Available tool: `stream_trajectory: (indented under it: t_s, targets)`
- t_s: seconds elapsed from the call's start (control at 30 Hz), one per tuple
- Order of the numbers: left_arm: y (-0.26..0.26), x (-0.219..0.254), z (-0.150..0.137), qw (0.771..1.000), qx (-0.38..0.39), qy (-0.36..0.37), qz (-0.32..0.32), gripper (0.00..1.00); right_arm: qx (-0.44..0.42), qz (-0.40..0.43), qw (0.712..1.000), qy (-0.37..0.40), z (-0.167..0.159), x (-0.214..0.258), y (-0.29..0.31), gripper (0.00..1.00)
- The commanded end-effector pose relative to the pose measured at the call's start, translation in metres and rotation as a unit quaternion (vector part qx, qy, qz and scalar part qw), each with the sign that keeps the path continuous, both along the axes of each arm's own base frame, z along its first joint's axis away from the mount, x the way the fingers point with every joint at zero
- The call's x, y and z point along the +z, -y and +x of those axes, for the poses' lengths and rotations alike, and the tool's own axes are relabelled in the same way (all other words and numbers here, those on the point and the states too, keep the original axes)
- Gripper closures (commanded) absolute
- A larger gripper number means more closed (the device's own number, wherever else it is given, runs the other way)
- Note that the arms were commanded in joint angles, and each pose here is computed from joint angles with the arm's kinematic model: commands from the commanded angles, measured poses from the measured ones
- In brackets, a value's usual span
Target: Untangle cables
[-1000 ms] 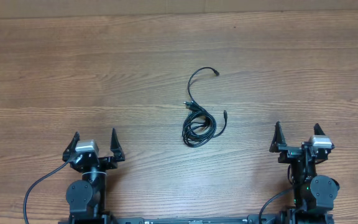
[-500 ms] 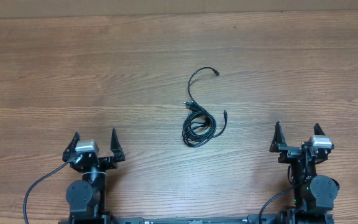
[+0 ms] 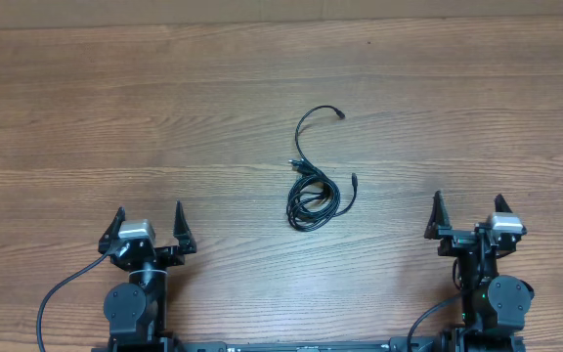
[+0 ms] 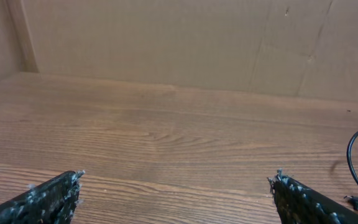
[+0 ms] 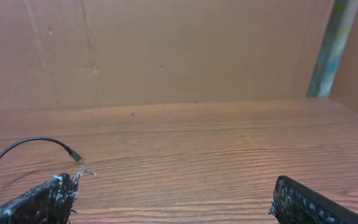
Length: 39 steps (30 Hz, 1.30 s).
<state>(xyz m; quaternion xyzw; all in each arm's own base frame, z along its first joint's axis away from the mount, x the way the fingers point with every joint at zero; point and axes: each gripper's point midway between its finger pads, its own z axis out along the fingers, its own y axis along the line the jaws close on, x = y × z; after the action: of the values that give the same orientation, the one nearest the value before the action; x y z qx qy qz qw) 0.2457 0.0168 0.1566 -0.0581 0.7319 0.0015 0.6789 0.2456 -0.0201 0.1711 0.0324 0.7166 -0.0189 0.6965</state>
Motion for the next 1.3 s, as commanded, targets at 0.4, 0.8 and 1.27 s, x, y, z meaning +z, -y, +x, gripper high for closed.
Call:
stream_trajectory:
  t_s: [0.4, 0.8, 1.27]
  targets:
    - [-0.001, 0.000, 0.000, 1.000, 0.004, 0.003, -0.010, 0.01, -0.015, -0.001, 1.000, 0.004, 0.000, -0.001, 0.005, 0.00]
    - [-0.001, 0.000, 0.000, 1.000, 0.004, 0.003, -0.010, 0.01, -0.012, -0.001, 1.000, 0.004, 0.000, -0.001, 0.004, 0.00]
    - [-0.001, 0.000, 0.000, 1.000, 0.004, 0.003, -0.010, 0.01, 0.018, 0.000, 1.000, 0.005, 0.000, 0.000, -0.006, 0.00]
